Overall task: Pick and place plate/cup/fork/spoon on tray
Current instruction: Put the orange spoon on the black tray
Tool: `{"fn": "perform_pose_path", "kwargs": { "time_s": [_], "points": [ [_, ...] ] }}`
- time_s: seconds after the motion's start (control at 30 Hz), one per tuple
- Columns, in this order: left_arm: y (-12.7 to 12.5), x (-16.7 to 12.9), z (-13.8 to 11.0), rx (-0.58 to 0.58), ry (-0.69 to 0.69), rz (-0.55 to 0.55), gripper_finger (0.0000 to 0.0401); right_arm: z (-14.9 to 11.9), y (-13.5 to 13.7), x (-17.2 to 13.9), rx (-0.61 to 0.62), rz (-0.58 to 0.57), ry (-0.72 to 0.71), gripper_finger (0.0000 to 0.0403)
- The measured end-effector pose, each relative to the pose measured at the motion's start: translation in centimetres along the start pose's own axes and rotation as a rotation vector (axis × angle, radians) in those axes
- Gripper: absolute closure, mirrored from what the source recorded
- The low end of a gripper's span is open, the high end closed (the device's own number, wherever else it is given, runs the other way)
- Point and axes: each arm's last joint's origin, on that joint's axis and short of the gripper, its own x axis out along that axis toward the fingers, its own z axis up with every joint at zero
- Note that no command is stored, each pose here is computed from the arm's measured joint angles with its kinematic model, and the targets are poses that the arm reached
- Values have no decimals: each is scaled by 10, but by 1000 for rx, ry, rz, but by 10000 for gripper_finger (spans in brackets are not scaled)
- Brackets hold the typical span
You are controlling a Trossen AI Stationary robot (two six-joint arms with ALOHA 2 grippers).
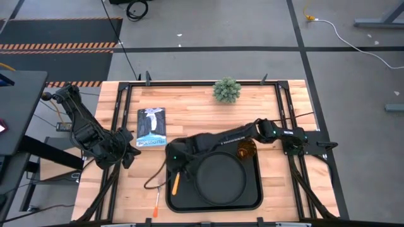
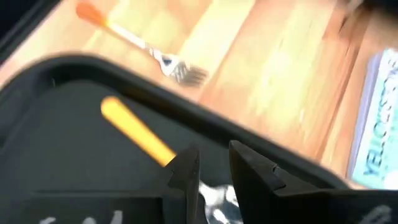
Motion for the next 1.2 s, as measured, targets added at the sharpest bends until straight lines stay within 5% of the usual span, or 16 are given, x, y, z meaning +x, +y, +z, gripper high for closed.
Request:
{"fn": "perform_pose_path", "kwargs": {
  "time_s": [0.2,0.67,1.0,1.2],
  "points": [
    [0,0,0,9,-14,1,392,13,24,3,0,-64,-48,308],
    [0,0,0,68,-14,3,392,5,68,13,67,-239,83,300],
    [0,0,1,86,-26,3,392,-28,64,38,110,-293,171,218],
    [-1,0,1,79,-32,-4,392,-42,55,45,106,-352,213,202]
  ]
}}
